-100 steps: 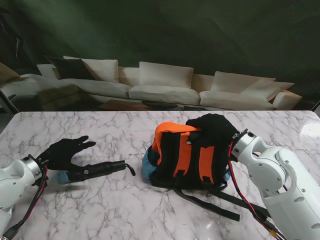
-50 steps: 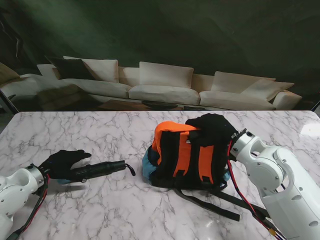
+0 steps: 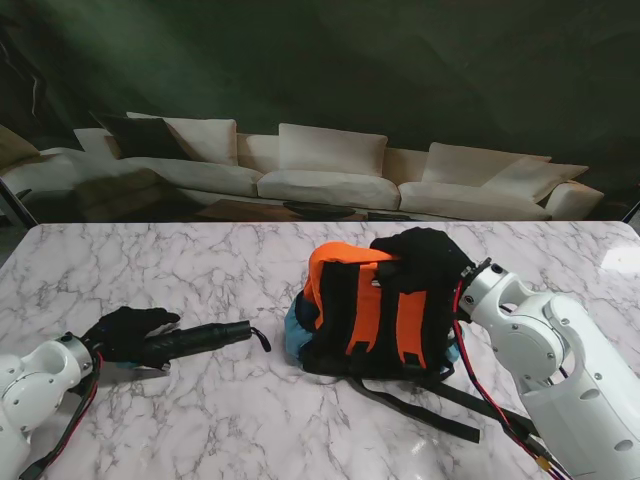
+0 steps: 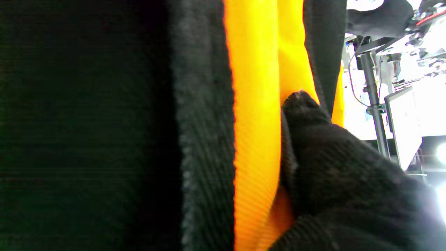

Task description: Put the umbrella and water cup into the side pockets of the backpack

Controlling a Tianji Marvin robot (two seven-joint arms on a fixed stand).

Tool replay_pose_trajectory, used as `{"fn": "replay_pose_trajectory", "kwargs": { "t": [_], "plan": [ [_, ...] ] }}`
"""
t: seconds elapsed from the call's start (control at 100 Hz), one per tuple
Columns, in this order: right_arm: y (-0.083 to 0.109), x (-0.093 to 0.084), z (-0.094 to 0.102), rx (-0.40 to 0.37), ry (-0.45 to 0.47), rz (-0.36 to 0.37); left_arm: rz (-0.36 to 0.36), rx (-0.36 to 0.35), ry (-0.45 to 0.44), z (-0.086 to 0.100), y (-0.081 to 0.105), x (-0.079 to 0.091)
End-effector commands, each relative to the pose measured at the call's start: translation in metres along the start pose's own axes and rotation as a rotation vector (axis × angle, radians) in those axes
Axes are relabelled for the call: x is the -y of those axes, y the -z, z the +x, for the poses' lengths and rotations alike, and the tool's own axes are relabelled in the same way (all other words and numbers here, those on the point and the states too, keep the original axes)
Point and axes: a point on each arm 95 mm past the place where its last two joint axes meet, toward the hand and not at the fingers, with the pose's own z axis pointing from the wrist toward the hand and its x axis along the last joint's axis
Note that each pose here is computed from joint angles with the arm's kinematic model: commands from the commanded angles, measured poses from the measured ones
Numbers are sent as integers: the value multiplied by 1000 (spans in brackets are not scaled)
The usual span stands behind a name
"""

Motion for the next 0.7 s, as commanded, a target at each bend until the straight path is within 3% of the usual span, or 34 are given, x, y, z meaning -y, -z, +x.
{"fn": "replay_pose_trajectory", "kwargs": {
  "t": [0.0,0.69],
  "plan": [
    [4,17,-6,27,-15,47,-22,5,2,0,-1,-5],
    [2,18,-7,29,-18,50,-64,9,63,12,-11,-21]
  ]
}}
